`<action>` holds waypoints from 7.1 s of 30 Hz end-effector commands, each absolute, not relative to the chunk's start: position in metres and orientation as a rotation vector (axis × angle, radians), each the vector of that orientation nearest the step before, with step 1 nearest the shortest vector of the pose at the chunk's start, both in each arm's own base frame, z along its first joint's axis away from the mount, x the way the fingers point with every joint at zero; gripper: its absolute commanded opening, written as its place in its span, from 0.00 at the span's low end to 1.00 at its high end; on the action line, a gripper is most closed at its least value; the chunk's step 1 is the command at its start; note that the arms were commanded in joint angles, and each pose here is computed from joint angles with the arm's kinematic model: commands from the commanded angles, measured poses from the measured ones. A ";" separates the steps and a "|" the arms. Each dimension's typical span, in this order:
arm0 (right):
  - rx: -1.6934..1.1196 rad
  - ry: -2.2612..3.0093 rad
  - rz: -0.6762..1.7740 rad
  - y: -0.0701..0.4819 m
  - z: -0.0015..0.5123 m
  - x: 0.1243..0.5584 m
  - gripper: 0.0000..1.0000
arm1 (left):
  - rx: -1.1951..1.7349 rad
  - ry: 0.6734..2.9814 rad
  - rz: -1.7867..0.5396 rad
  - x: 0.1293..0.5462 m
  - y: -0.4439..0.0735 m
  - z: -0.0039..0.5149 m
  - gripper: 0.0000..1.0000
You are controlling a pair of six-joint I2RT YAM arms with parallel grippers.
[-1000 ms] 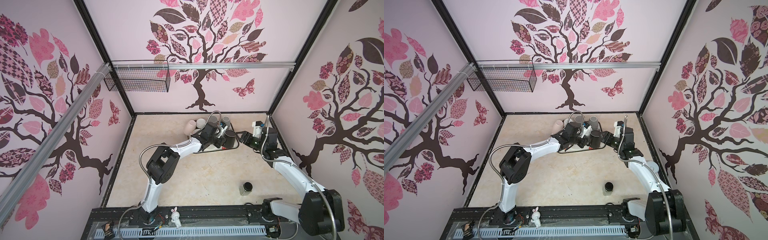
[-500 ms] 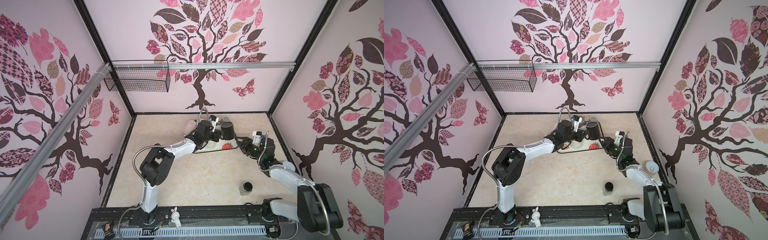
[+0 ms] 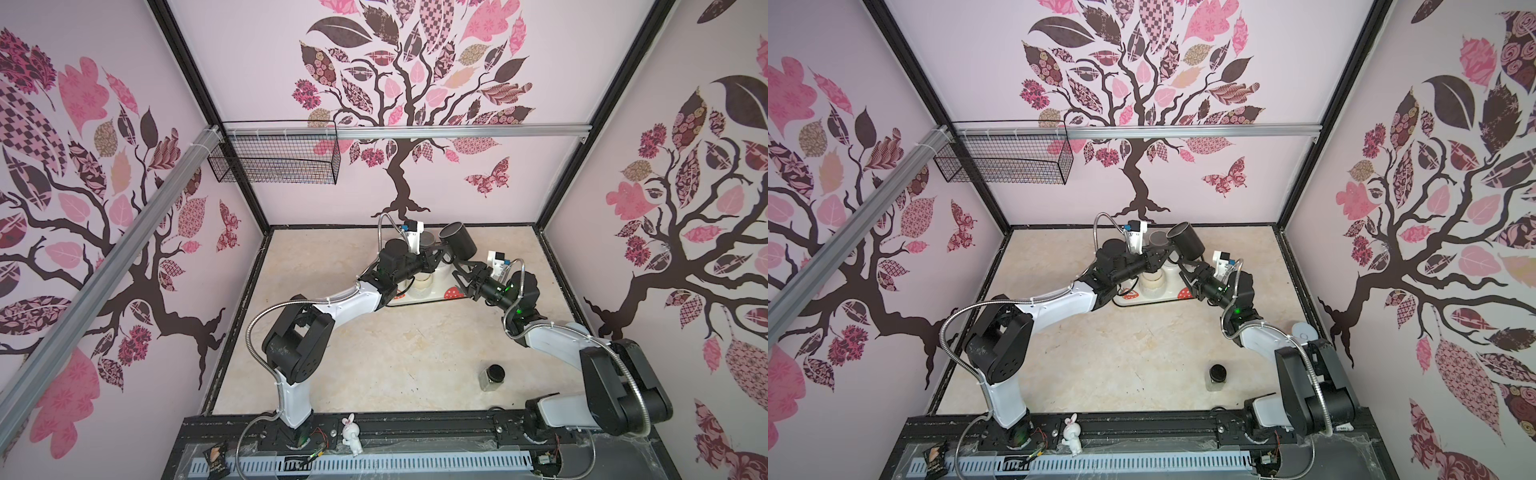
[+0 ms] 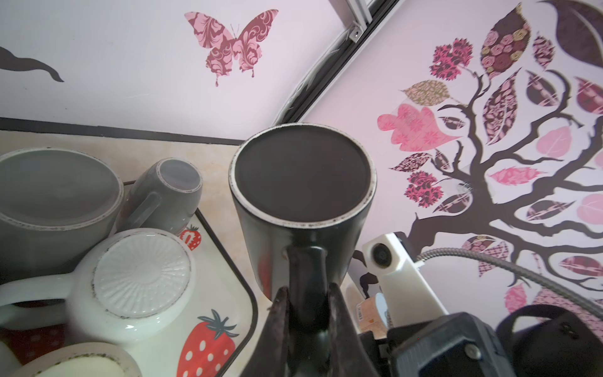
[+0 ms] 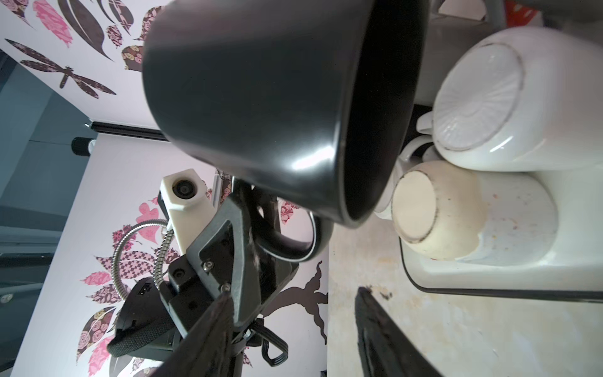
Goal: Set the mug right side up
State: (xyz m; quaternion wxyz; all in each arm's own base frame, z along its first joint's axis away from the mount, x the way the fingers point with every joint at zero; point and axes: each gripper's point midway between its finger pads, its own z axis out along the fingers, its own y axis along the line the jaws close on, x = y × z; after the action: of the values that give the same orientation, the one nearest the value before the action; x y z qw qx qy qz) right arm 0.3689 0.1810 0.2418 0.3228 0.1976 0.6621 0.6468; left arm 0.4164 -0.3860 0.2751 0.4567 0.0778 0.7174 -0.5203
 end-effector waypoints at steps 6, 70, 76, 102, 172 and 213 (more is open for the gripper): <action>0.359 1.581 1.843 0.198 0.298 0.368 0.63 | 0.174 1.486 -1.509 0.384 -0.366 0.369 0.00; -0.189 1.859 1.366 0.361 0.297 0.395 0.00 | -0.153 1.857 -1.108 0.353 -0.164 0.260 0.57; -0.357 2.012 1.088 0.417 0.252 0.406 0.00 | -0.447 1.941 -0.841 0.350 -0.068 0.224 0.57; -0.864 2.267 0.065 0.436 0.122 0.450 0.00 | -0.484 2.190 -0.621 0.348 -0.027 0.197 0.59; -0.427 2.510 0.214 0.185 0.133 0.442 0.52 | 0.184 2.389 -0.925 0.398 -0.303 0.134 0.42; -0.054 2.467 0.758 0.209 0.126 0.404 0.56 | 0.232 2.336 -0.839 0.473 -0.349 0.140 0.43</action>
State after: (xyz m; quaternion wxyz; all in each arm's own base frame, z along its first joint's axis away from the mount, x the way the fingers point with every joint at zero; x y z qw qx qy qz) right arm 0.3960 0.1983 0.1070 0.2619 -0.0162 0.9308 0.2546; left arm 0.4685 -0.3429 0.1341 0.3188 0.0744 0.8906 -0.3156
